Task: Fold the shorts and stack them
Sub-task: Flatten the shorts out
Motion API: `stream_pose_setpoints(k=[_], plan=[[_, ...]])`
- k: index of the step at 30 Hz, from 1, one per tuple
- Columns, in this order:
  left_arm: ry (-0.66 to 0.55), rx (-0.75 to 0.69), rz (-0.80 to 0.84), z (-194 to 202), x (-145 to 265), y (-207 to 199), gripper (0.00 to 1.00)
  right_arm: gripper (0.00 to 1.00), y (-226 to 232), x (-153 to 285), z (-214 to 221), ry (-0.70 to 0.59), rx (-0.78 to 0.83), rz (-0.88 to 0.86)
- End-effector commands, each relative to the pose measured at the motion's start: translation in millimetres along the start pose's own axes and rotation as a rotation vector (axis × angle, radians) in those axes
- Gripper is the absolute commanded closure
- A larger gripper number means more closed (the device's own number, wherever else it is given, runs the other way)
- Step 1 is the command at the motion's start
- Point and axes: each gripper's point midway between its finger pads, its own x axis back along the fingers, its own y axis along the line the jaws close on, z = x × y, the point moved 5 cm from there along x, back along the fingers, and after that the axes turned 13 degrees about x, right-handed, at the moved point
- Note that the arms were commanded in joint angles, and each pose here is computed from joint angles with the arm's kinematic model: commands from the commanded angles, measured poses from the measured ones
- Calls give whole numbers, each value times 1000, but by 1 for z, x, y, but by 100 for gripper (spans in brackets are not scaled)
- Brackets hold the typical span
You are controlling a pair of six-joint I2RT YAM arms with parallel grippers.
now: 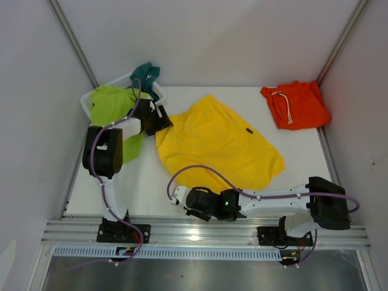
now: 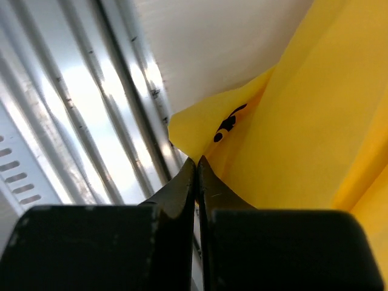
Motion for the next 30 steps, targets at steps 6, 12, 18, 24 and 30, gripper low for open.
stream_pose_setpoints(k=[6,12,18,24,30], plan=[[-49,6,-7,-27,-9,-2,18,98,70,-5,13,86,102,-259],[-60,6,8,-39,-7,-9,19,31,82,-11,27,167,106,-265],[-27,13,35,-27,0,-9,19,15,59,23,-14,-45,-2,-234],[-46,2,105,-24,29,-21,17,13,26,47,-30,-187,-173,-268],[-17,-10,92,-10,34,-14,17,15,-25,56,-20,-269,-404,-200]])
